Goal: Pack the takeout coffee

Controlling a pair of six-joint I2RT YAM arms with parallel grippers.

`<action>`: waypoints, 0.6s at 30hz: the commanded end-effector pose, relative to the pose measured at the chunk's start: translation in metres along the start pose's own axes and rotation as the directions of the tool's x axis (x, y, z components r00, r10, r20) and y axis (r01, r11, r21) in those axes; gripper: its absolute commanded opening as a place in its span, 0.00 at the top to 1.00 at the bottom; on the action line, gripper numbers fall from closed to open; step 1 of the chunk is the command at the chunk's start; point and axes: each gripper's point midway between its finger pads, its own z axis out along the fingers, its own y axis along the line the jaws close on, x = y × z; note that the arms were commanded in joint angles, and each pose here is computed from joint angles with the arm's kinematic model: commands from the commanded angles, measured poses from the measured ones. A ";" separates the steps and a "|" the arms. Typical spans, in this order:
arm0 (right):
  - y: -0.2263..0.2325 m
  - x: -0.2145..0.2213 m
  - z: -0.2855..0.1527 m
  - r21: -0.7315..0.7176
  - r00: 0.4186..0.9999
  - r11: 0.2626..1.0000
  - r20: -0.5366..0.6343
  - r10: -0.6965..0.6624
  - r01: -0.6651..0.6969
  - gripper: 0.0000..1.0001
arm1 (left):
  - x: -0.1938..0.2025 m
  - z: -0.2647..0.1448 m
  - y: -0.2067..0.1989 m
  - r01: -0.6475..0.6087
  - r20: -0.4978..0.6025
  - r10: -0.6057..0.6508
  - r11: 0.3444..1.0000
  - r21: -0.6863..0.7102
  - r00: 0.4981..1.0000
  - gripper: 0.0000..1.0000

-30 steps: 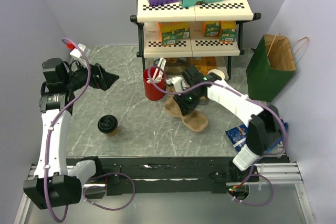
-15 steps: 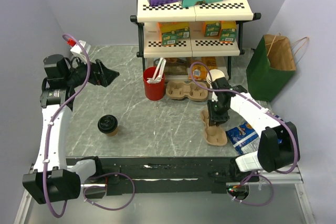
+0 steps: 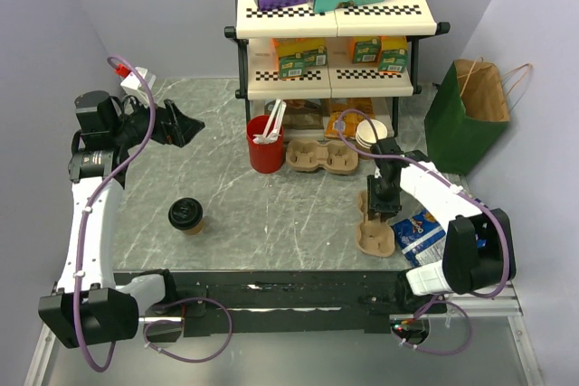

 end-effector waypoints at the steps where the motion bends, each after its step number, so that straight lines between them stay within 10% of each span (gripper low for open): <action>1: 0.007 -0.003 -0.004 -0.051 1.000 0.999 0.007 0.021 -0.020 0.75 | -0.017 -0.001 -0.005 -0.041 0.042 0.040 0.999 0.010 0.998 0.01; 10: -0.003 -0.028 -0.053 -0.036 0.978 0.989 0.159 -0.134 0.141 0.21 | -0.022 0.014 -0.007 -0.024 0.049 0.020 0.997 0.069 0.999 0.01; 18: 0.014 -0.093 -0.137 -0.062 0.817 0.927 0.497 -0.292 0.369 0.15 | -0.039 0.035 -0.035 -0.105 0.070 0.093 0.976 0.190 0.993 0.01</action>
